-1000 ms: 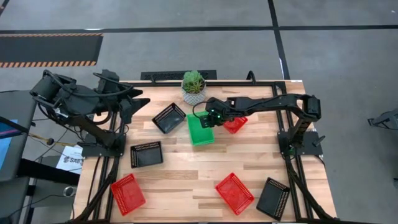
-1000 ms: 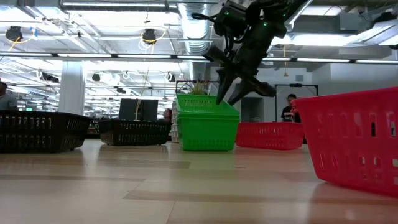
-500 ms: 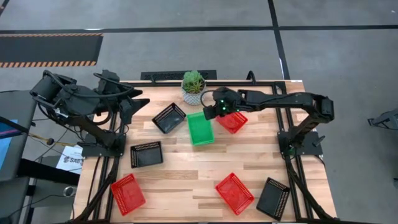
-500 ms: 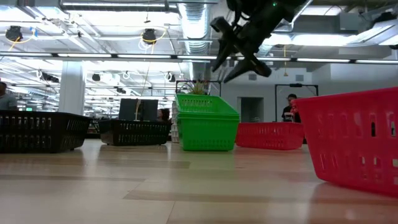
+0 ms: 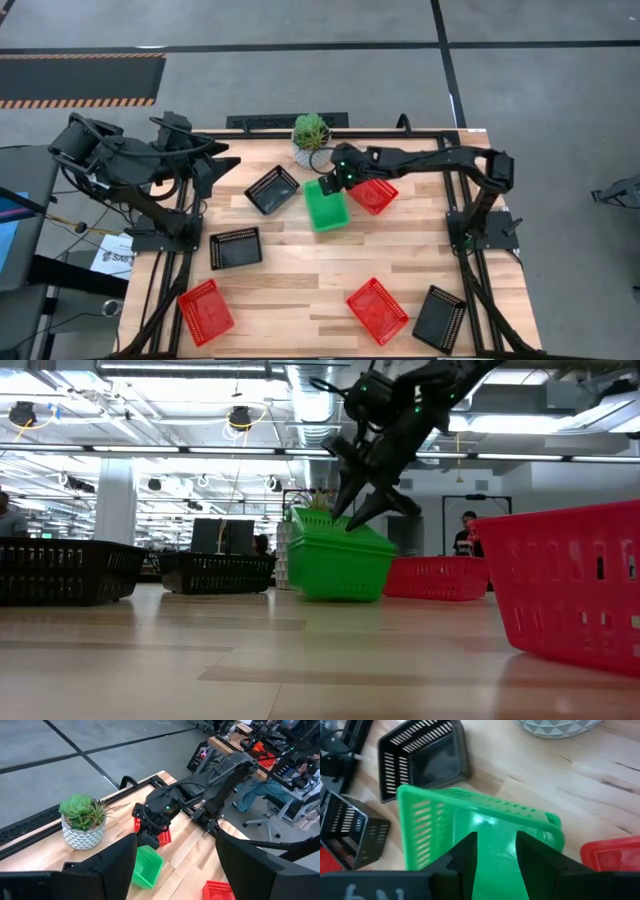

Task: Stack baskets by color
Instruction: Stack the right green bin on the left green bin

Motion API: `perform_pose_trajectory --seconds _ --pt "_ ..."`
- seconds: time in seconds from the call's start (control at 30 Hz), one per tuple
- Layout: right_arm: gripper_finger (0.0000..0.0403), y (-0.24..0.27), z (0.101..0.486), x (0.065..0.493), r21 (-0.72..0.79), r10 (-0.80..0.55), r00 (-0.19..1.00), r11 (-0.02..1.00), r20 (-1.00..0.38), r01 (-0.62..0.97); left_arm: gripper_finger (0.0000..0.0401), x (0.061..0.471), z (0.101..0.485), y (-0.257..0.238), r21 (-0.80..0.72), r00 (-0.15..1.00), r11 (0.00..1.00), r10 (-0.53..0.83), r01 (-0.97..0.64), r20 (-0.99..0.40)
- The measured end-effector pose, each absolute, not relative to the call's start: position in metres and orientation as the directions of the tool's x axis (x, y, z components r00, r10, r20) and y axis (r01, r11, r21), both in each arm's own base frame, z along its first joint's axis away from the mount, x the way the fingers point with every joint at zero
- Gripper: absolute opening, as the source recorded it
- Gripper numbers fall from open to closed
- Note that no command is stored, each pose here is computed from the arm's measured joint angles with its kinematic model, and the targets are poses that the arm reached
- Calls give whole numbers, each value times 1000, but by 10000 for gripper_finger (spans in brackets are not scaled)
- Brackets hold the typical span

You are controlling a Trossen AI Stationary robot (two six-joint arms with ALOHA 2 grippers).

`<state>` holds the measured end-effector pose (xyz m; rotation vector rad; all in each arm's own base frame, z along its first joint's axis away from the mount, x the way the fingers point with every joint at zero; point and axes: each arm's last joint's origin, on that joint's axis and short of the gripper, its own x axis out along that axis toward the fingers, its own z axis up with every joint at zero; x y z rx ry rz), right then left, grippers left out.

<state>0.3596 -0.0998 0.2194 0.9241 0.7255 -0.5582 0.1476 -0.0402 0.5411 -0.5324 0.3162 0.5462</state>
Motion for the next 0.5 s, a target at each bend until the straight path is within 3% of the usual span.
perform_pose_trajectory --seconds 0.3,0.5 --pt "153 -101 257 355 602 -156 767 531 -622 596 259 147 540 -40 -384 808 727 407 -569 -425" --pt "137 -107 248 361 592 -185 764 530 -618 607 259 147 540 -40 -378 804 727 413 -574 -428"
